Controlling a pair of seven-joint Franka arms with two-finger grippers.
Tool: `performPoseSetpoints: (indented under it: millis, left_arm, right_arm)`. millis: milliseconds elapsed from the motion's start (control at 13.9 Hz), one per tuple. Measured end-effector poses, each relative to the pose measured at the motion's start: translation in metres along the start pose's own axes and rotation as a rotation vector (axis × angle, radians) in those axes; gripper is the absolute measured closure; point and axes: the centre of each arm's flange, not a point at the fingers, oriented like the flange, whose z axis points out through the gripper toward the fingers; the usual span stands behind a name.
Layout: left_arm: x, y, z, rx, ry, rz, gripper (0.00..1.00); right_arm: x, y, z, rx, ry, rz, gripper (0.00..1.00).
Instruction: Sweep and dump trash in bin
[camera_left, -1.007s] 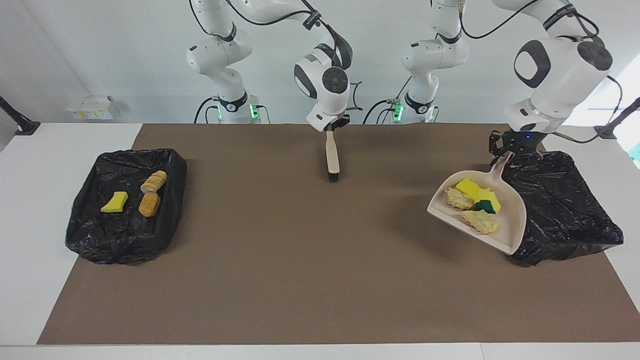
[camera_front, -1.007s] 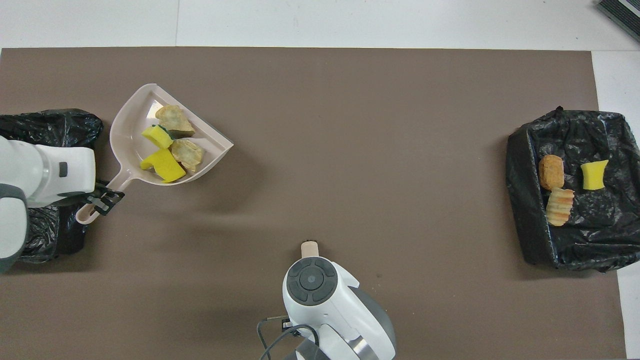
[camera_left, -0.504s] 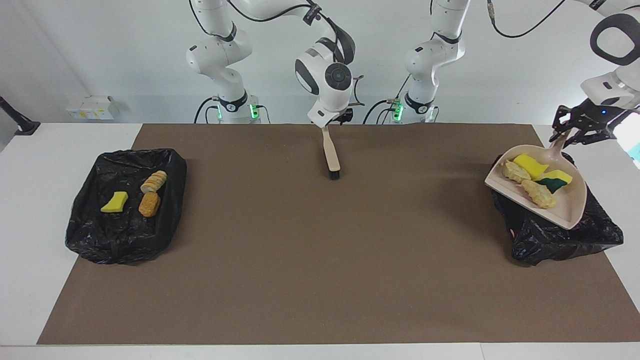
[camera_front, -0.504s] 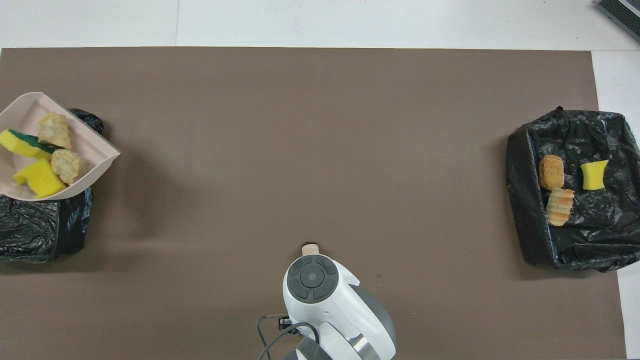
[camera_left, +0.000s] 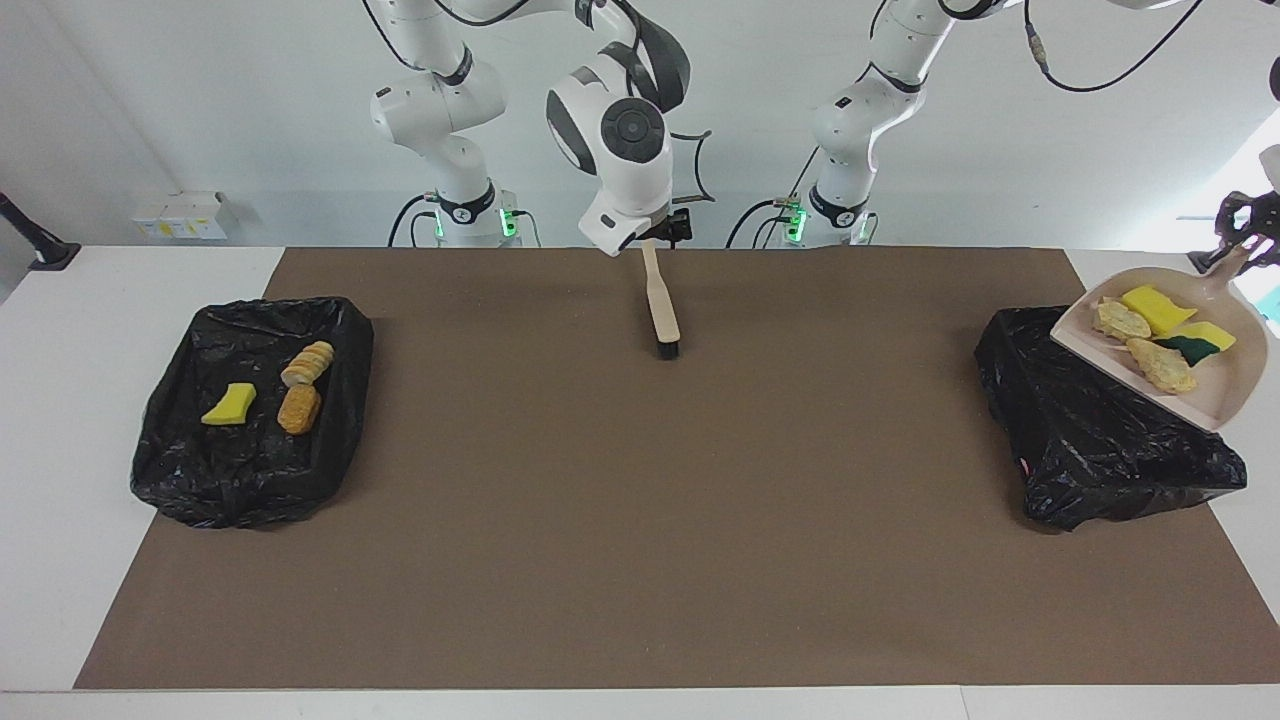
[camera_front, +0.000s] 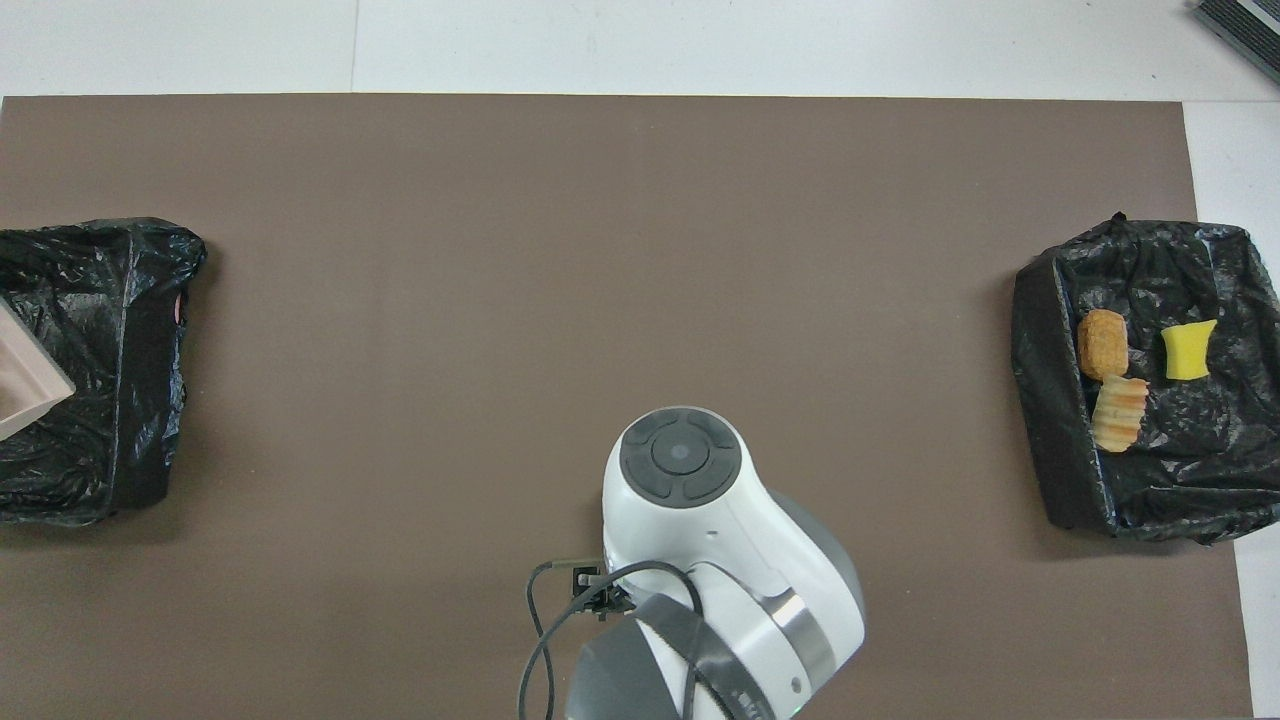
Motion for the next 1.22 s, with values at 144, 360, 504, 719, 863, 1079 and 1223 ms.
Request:
performPoseSetpoints:
  millis: [144, 360, 504, 719, 863, 1079, 1223]
  left_arm:
    - [0.007, -0.003, -0.004, 0.022, -0.093, 0.039, 0.69]
    - [0.037, -0.002, -0.014, 0.059, -0.193, 0.108, 0.69]
    - [0.055, -0.005, -0.014, 0.080, -0.281, 0.155, 0.69]
    - [0.068, -0.012, -0.002, 0.101, -0.354, 0.199, 0.69]
    - [0.070, -0.014, 0.001, 0.110, -0.410, 0.220, 0.69]
    - [0.106, -0.006, -0.012, 0.143, -0.528, 0.292, 0.69]
    - [0.132, 0.004, -0.024, 0.155, -0.645, 0.335, 0.69]
  right_arm:
    - [0.009, 0.022, -0.028, -0.022, 0.038, -0.037, 0.00]
    - [0.020, 0.055, -0.066, -0.062, 0.099, -0.084, 0.00]
    - [0.027, 0.084, -0.094, -0.082, 0.156, -0.114, 0.00]
    - [0.029, 0.129, -0.128, -0.125, 0.214, -0.111, 0.00]
    - [0.030, 0.154, -0.143, -0.172, 0.245, -0.119, 0.00]
    - [0.034, 0.205, -0.163, -0.192, 0.270, -0.119, 0.00]
    - [0.035, 0.239, -0.176, -0.189, 0.284, -0.108, 0.00]
